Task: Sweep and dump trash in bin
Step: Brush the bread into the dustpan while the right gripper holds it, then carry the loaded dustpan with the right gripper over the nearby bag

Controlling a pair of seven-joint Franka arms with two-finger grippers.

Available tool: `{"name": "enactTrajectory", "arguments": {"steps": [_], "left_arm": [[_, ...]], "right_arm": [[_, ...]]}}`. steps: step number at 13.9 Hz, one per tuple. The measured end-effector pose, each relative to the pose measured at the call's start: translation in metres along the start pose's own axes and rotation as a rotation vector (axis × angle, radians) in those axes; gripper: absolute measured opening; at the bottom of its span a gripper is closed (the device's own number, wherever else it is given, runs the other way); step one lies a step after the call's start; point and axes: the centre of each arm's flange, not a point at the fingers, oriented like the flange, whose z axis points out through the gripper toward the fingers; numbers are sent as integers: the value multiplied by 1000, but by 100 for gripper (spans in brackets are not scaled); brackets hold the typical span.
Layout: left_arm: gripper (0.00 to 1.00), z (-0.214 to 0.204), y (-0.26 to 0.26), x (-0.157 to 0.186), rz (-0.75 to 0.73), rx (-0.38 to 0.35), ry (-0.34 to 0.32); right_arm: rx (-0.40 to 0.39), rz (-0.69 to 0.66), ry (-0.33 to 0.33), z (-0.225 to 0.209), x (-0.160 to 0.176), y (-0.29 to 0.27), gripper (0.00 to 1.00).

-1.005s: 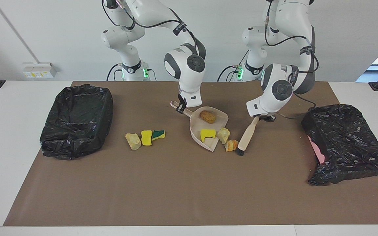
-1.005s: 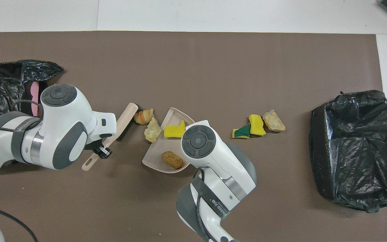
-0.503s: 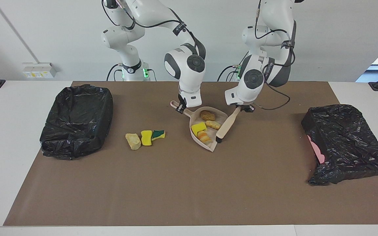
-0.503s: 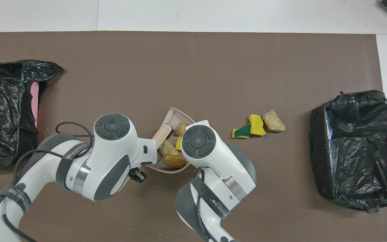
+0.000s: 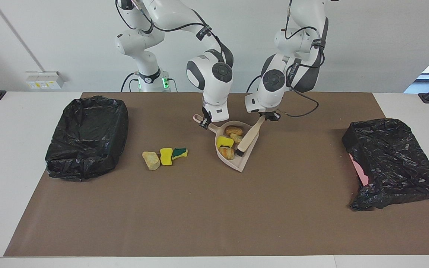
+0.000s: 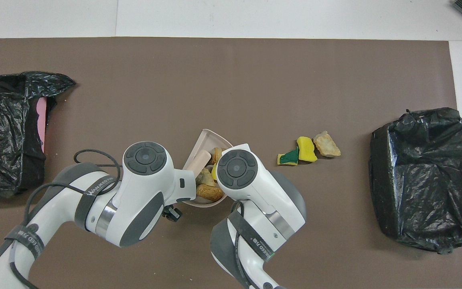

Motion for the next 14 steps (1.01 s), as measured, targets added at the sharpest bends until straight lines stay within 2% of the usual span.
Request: {"name": "enactTrajectory", "arguments": {"steps": [3,6,10,12,14], "left_arm": [[26,-12,1,-8,-178,0,-11],[26,-17,24,-10,-347,17,-3],[26,-14,87,-14,-484,-27,-1],[26,-4,129,-23,-538,-53,33],[26,12,171,-42,-573,-74,46]], "right_arm": [[0,-1,16,-17,-23,32,32],[3,-9,33,-51,-68,74,32],[10,29,59,-110,-162,144,32],[-6,41,77,-135,-219,175,32],[-46,8,68,-149,-287,206,32]]}}
